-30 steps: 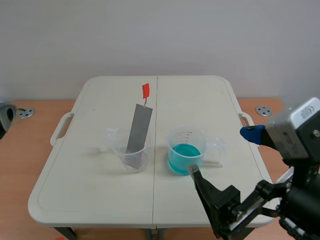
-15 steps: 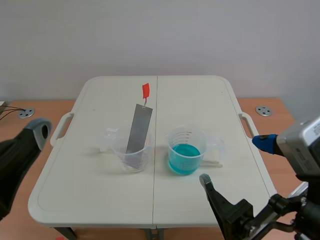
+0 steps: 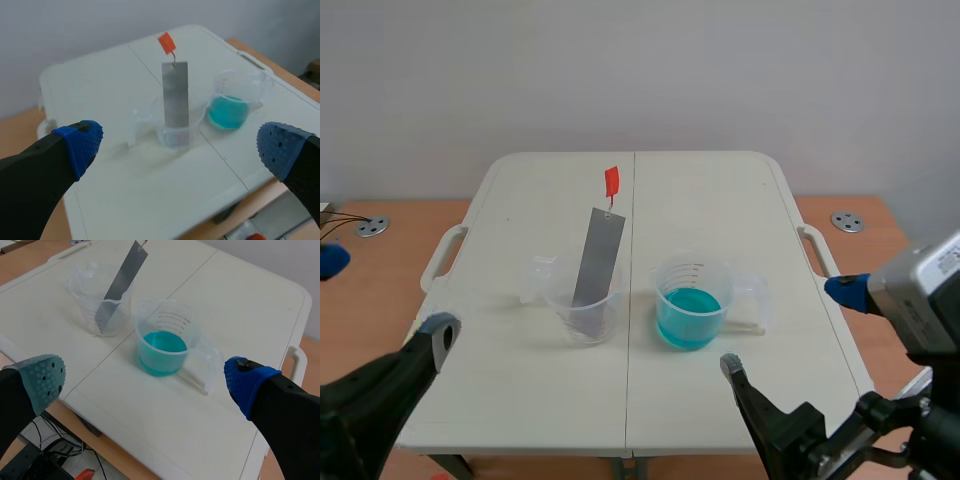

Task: Hold the metal plate by the orange handle, dip it into the blue solution, take it out and point at it, then put the plate back in the beaker on the left.
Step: 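Return to the home posture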

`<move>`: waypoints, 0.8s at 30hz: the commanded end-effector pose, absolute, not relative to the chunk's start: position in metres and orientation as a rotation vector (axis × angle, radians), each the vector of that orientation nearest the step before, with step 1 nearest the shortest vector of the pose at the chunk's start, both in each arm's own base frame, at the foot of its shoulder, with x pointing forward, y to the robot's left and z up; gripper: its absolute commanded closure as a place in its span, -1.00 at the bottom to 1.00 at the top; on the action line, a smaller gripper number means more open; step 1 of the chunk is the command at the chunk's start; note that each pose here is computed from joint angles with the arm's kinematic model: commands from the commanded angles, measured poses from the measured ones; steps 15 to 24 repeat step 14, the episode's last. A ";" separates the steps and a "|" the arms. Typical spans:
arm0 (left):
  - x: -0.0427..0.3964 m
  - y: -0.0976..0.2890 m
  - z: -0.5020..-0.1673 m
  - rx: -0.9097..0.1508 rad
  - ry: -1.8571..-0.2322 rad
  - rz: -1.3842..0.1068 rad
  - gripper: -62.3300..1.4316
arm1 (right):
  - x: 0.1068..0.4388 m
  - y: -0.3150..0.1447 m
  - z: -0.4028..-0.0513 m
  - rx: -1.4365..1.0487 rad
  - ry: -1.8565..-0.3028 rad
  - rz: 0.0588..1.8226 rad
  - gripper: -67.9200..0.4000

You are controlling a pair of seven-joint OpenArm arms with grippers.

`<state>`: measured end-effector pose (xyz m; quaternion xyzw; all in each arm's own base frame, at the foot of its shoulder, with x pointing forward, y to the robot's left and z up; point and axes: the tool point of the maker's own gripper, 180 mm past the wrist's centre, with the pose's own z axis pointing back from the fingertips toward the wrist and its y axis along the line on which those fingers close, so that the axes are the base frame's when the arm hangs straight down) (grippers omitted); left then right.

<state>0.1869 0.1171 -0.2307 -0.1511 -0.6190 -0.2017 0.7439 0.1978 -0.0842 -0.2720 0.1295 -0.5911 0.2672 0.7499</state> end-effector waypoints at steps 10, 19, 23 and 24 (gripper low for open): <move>0.190 0.118 -0.231 -0.327 -1.369 -0.454 -1.00 | 0.201 -0.085 -0.265 0.280 -1.320 0.585 -0.96; 0.190 0.118 -0.231 -0.327 -1.369 -0.454 -1.00 | 0.201 -0.085 -0.266 0.278 -1.314 0.586 -0.96; 0.190 0.118 -0.231 -0.327 -1.369 -0.454 -1.00 | 0.201 -0.085 -0.266 0.278 -1.314 0.586 -0.96; 0.190 0.118 -0.231 -0.327 -1.369 -0.454 -1.00 | 0.201 -0.085 -0.266 0.278 -1.314 0.586 -0.96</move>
